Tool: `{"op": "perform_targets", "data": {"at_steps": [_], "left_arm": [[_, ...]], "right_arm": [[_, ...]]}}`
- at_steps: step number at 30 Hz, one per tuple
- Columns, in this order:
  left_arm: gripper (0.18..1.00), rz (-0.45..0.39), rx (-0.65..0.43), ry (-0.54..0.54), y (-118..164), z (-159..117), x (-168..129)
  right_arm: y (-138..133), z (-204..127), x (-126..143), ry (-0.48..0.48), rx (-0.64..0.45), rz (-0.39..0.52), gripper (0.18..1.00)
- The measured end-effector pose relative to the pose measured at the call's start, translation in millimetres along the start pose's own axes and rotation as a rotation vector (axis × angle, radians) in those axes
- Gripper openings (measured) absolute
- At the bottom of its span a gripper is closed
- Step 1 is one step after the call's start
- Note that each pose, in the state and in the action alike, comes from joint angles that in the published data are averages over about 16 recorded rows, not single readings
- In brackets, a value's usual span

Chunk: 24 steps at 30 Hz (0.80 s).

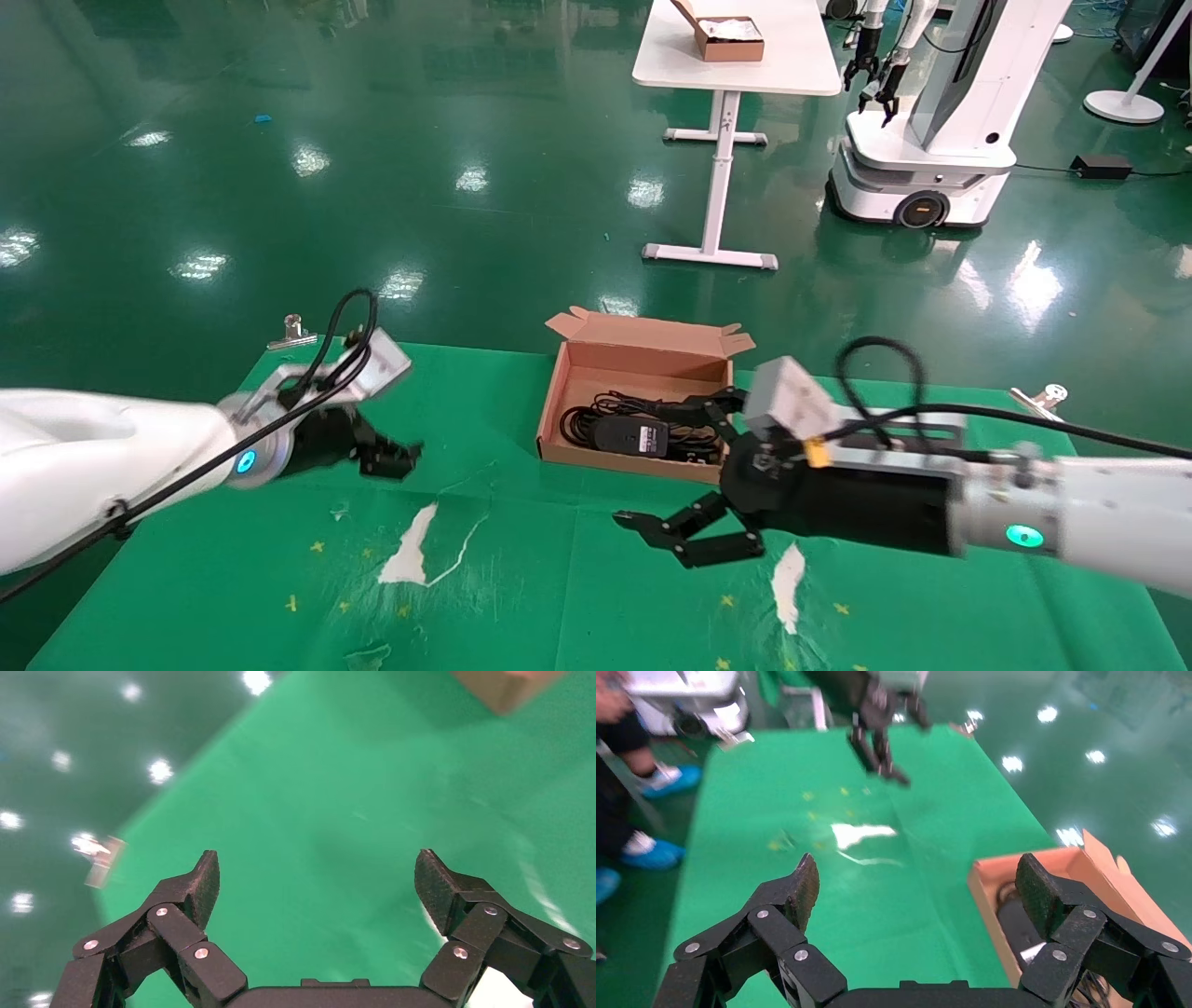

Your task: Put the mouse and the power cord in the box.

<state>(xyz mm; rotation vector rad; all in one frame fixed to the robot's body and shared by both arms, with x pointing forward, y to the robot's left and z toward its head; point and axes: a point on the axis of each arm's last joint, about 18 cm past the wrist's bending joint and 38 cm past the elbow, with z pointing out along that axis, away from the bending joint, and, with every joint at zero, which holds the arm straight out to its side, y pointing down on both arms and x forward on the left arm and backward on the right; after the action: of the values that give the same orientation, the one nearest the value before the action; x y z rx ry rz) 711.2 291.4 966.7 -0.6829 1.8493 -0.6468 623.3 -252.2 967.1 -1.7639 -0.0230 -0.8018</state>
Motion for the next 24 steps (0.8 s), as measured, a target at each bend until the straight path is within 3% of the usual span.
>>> {"op": "perform_targets", "data": {"at_steps": [12,24], "left_arm": [[1.000,-0.117,0.039,0.310,33,-25,38],[1.000,-0.153,0.240,0.588,38,-76,63]], "right_arm": [[-31,-65,-39,-0.100,0.163,0.048,1.001],[-59,-114,-76,-0.203,0.247,0.038,1.001]]}}
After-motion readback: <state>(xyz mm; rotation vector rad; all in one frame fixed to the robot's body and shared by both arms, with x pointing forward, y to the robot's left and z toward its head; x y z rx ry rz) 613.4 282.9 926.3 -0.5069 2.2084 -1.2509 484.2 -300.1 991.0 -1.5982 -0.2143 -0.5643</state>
